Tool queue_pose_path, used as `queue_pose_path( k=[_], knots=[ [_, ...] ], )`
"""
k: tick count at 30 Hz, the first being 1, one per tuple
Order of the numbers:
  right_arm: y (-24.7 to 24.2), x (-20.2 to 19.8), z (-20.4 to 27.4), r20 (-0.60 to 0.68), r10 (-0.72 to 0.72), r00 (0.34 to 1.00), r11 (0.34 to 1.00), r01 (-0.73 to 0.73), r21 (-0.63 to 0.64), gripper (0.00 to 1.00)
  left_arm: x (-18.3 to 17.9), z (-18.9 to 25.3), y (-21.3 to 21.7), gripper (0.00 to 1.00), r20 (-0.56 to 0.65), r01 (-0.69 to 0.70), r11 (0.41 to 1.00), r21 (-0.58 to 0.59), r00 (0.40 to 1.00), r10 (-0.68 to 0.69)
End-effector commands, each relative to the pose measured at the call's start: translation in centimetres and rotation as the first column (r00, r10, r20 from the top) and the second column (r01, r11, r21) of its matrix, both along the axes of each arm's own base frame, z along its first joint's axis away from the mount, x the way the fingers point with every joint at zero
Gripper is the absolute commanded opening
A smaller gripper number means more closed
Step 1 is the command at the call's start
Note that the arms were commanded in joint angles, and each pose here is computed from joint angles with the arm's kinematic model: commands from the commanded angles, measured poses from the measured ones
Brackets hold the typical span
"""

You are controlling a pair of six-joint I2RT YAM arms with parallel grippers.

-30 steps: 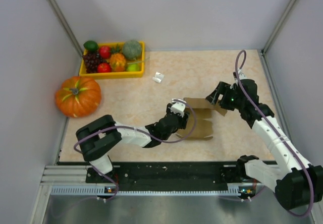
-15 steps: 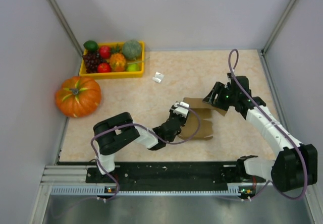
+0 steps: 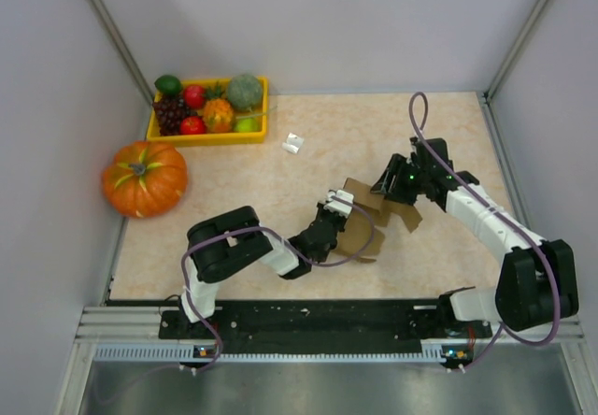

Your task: Fold the paper box

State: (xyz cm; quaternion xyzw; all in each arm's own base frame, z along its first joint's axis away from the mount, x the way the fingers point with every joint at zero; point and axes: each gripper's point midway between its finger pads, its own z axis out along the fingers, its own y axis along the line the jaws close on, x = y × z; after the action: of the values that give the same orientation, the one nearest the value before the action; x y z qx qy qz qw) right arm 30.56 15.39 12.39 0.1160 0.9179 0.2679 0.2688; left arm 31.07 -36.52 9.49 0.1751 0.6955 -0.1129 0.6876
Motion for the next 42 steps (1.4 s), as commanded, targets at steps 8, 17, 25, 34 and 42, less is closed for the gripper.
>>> queue_pose_path(
  k=[8,17,25,34,42],
  knots=[
    [3.0,0.0,2.4,0.032,-0.045,0.998,0.969,0.036,0.244,0.53,0.8,2.8,0.4,0.00,0.045,-0.102,0.992,-0.077,0.993,0.106],
    [4.2,1.6,4.4,0.085,-0.173,0.981,0.876,0.114,0.469,0.08,0.2,2.8,0.8,0.00,0.005,-0.129,0.984,-0.119,0.991,0.131],
    [6.1,1.6,6.7,0.208,-0.115,0.971,0.766,-0.047,0.641,0.00,-0.2,3.2,2.2,0.00,-0.048,-0.191,0.964,-0.187,0.982,0.185],
    [2.8,-0.9,3.5,0.233,0.042,0.972,0.979,-0.086,0.184,0.70,-0.5,3.5,4.4,0.00,-0.112,-0.290,0.934,-0.207,0.956,0.271],
    [0.8,-5.9,1.2,0.472,0.107,0.875,0.986,-0.155,0.064,0.72,-1.0,3.6,5.9,0.00,-0.183,-0.351,0.917,-0.190,0.930,0.318]
  ],
)
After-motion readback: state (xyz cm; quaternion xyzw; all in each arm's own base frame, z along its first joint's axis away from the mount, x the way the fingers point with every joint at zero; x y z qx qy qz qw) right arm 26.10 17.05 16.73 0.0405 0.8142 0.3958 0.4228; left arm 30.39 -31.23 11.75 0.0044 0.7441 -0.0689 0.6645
